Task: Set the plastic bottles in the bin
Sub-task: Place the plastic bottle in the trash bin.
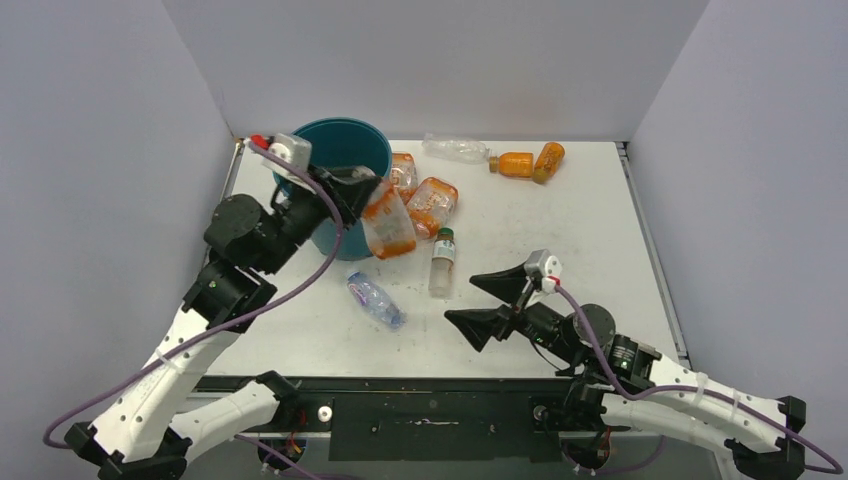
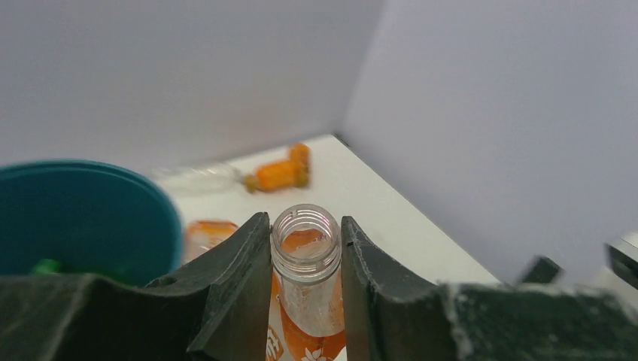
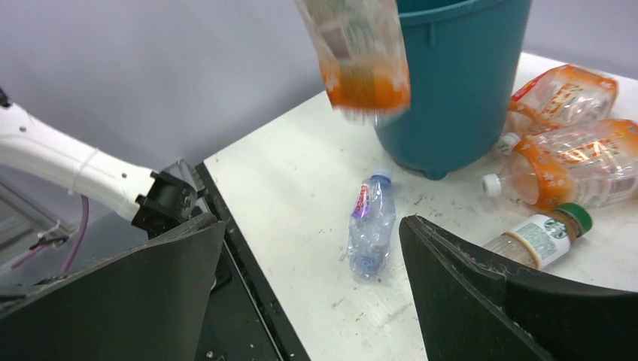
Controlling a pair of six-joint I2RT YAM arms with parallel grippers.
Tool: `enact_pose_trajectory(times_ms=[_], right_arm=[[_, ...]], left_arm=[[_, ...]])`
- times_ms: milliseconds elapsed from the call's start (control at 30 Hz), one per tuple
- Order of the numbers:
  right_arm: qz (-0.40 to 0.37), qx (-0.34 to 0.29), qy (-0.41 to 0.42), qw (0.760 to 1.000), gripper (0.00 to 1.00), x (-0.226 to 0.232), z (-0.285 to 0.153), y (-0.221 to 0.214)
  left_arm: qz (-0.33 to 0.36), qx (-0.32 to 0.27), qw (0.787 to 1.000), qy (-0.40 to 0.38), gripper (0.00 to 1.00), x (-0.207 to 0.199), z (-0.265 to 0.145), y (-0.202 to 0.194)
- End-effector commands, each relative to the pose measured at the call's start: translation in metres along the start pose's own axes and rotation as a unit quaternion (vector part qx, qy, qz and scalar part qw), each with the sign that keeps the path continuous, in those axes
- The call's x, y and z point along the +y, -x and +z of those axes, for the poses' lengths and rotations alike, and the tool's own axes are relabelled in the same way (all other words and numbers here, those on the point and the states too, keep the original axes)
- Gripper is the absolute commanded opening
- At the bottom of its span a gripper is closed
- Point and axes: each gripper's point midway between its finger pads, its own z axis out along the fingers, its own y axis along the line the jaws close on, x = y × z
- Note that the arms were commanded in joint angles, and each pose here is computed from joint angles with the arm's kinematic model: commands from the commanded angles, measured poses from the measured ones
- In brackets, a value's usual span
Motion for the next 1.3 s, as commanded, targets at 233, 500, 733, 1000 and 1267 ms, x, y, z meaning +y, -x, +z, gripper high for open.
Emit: enact_pose_trajectory(times_ms=[233,500,733,1000,1267], right_arm=[[0.023,-0.041,-0.075,0.996,0.90,-0.027,-0.010,0.007],[0.032,-0.015,-0.080,0.996,0.90,-0.031,0.000,-0.020],[0.038,-0.011,-0.092,0.995,0.90,-0.037,-0.003,-0.028],[0.038,-0.012,-0.101,0.994,0.90,-0.040,-0.006,-0.026],[0.036,-0.007,-0.109,0.993,0.90,-0.042,-0.006,-0.027]], left_arm=[[0.205,-0.245,0.891,0.322,0.00,0.127,-0.057,0.154],[0.228,-0.203,0.849,0.432,0.00,0.196,-0.049,0.124],[0.192,-0.166,0.837,0.485,0.00,0.236,-0.048,0.089],[0.151,-0.125,0.839,0.507,0.22,0.263,-0.039,0.041],[0.137,-0.116,0.861,0.476,0.75,0.252,-0.031,0.039]])
